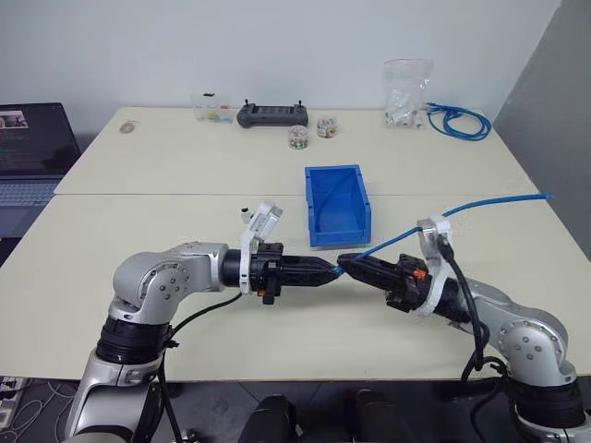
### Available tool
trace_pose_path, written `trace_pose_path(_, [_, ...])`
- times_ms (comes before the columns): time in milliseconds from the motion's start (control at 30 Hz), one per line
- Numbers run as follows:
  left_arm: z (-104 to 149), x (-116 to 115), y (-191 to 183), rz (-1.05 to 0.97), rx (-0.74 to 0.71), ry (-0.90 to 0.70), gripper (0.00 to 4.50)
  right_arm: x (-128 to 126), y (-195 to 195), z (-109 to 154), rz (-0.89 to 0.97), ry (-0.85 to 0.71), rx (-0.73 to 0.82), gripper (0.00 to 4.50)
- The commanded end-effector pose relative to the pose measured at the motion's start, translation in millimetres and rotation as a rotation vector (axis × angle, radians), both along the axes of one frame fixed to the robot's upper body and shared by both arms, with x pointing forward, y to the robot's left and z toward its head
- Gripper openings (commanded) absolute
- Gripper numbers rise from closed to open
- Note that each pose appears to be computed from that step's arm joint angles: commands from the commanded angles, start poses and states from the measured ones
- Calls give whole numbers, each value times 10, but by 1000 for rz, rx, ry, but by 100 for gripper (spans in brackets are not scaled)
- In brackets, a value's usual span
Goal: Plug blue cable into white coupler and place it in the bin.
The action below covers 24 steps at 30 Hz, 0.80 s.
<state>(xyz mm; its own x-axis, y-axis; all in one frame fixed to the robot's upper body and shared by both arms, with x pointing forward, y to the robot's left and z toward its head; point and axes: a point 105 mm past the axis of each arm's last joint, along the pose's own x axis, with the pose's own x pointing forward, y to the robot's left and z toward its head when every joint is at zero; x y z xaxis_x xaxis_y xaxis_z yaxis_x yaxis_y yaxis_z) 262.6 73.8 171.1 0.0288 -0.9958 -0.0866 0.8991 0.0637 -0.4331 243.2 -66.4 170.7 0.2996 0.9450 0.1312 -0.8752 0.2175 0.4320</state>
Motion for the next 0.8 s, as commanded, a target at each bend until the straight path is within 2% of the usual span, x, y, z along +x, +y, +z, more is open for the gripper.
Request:
trace_pose_path(33, [-5, 4, 166, 64, 77, -118, 206, -14, 0, 68, 15, -52, -6, 7])
trace_pose_path(167, [-116, -9, 398, 146, 221, -239, 276, 45, -75, 25, -16, -62, -35, 6])
trace_pose_path(333, [-228, -60, 601, 304, 288, -279, 369, 152, -171, -10, -72, -80, -55, 5])
trace_pose_path(467, [-367, 406, 1004, 811, 463, -444, 447, 208, -202, -20, -101, -90, -58, 5])
trace_pose_path(567, [-484, 556, 1265, 1110, 556, -449, 450, 219, -196, -32, -100, -81, -56, 5])
trace_pose_path(667, [-670, 597, 1337, 1236, 592, -373, 450, 226, -179, -34, -96, -75, -51, 5])
trace_pose_path(800, [-827, 775, 1441, 1414, 604, -290, 450, 246, -151, -2, -91, -82, -41, 5])
